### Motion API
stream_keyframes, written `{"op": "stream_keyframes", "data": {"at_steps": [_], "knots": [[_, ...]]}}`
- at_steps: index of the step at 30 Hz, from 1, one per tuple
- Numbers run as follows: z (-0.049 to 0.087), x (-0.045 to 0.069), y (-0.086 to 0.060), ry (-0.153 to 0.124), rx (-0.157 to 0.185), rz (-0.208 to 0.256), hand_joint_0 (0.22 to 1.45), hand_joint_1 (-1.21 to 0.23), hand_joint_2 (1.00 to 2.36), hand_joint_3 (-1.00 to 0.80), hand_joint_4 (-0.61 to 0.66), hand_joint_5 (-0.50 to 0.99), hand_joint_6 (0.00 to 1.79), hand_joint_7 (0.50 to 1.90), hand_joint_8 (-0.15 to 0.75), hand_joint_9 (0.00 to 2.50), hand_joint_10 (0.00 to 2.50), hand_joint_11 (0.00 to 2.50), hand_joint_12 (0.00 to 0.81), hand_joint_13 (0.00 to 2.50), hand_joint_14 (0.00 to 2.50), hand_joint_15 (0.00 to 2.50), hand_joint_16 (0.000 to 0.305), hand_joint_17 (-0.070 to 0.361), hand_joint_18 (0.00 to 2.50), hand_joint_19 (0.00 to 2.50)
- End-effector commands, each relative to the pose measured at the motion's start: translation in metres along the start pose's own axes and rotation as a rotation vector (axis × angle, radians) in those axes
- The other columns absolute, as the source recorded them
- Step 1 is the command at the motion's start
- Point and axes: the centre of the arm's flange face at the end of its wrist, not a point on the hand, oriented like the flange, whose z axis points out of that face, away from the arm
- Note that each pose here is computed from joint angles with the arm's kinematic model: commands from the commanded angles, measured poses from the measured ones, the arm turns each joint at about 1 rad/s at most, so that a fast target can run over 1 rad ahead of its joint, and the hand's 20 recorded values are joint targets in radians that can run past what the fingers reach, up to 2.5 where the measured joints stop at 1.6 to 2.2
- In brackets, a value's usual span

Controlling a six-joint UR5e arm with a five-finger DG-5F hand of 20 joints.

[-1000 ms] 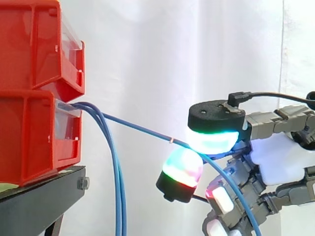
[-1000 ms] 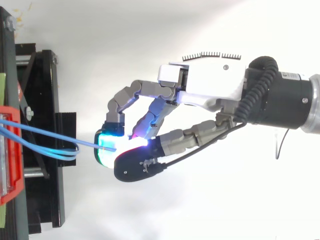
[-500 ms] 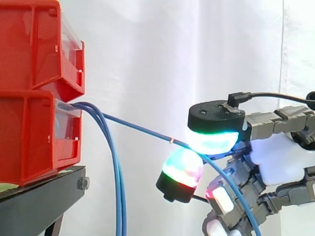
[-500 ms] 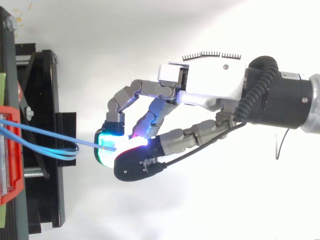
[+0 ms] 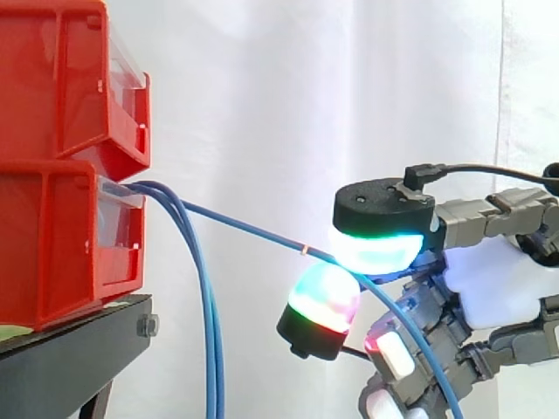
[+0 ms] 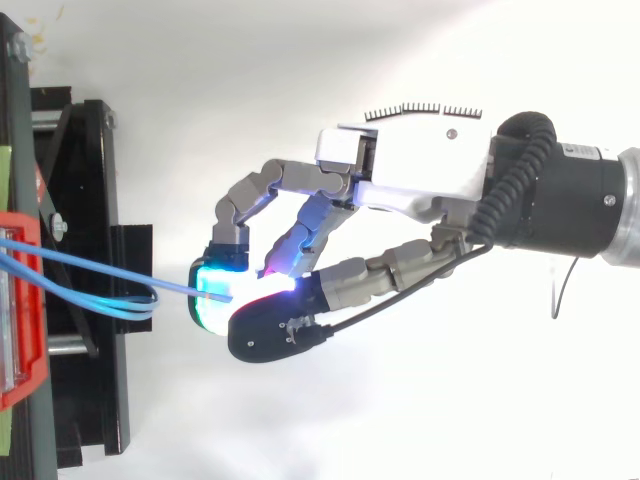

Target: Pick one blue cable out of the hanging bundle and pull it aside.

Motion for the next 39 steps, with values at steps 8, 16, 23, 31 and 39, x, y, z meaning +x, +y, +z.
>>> {"op": "stream_keyframes", "data": {"at_steps": [8,16,23,31,39], "knots": [[0.0000,-0.0006,0.0005,-0.001,-0.001,0.000,0.59,-0.83,1.00,0.17,-0.16,-0.07,0.92,1.02,0.293,1.12,0.01,0.54,0.416,0.95,0.02,0.58,0.064,0.145,0.82,0.51],[0.0001,0.0006,-0.0006,0.001,0.002,-0.001,0.59,-0.82,1.00,0.18,-0.16,-0.07,0.92,1.02,0.292,1.13,0.01,0.56,0.416,0.96,0.02,0.58,0.065,0.145,0.82,0.52],[-0.0003,0.0005,0.0004,0.001,0.000,0.000,0.59,-0.82,1.00,0.18,-0.16,-0.07,0.92,1.03,0.299,1.15,0.02,0.55,0.418,0.97,0.02,0.59,0.065,0.146,0.84,0.52],[0.0002,0.0006,-0.0005,0.001,0.000,0.000,0.59,-0.82,1.00,0.18,-0.16,-0.07,0.91,1.03,0.299,1.15,0.01,0.56,0.422,0.98,0.02,0.60,0.065,0.146,0.85,0.53],[-0.0001,0.0005,0.0006,0.001,-0.001,0.000,0.59,-0.82,1.01,0.17,-0.16,-0.07,0.91,1.04,0.303,1.15,0.02,0.57,0.425,0.98,0.02,0.60,0.065,0.147,0.86,0.53]]}}
